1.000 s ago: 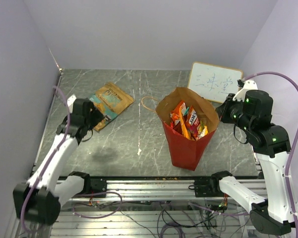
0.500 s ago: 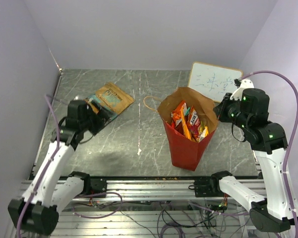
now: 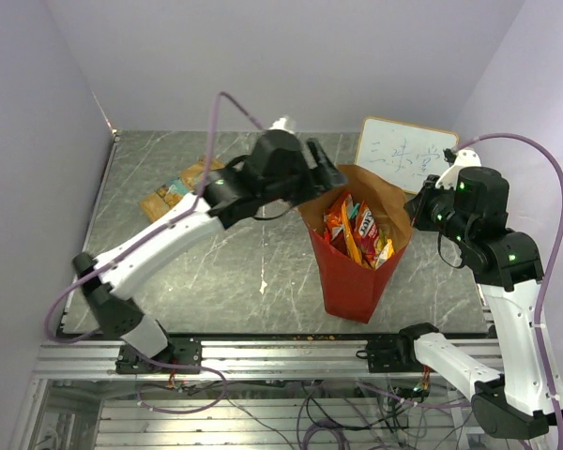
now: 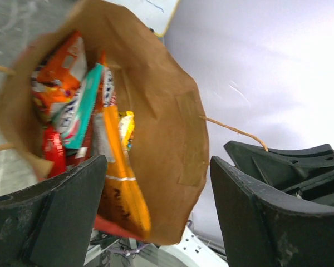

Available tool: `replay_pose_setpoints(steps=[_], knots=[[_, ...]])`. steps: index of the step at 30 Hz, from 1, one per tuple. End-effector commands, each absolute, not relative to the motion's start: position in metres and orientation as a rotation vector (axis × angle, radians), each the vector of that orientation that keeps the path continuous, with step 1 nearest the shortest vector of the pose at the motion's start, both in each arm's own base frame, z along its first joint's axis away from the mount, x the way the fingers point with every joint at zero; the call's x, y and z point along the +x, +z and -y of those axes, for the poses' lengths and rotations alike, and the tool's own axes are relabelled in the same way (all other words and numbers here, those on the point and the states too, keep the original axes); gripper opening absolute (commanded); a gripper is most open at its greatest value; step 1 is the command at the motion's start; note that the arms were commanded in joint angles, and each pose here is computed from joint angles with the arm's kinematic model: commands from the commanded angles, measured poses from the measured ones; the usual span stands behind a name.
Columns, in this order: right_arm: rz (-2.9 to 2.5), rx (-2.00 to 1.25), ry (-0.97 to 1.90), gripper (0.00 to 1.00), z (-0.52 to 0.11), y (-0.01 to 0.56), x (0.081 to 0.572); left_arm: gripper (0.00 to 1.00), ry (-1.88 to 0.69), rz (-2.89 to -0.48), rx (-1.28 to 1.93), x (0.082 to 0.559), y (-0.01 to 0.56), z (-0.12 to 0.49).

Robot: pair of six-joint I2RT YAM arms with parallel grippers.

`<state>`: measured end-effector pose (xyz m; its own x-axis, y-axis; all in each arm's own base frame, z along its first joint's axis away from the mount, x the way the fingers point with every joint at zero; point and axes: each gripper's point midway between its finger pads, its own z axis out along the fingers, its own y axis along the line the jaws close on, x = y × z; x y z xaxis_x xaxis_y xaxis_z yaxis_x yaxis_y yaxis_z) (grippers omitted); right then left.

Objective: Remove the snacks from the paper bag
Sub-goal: Take out the snack from the paper bag.

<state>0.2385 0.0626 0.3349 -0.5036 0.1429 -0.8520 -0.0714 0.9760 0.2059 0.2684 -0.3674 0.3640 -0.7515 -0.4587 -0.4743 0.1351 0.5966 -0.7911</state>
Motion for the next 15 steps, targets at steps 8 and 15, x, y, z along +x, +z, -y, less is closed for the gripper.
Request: replay_pose_setpoints(steps=[8,15], knots=[[-1.991,0.058,0.264,0.0,-0.061,0.36,0.243,0.79,-0.787,-2.32,-0.204,0.247,0.32,0.43],[-1.992,0.056,0.254,0.0,-0.059,0.36,0.242,0.72,-0.66,-2.402,-0.149,0.234,0.283,0.438]])
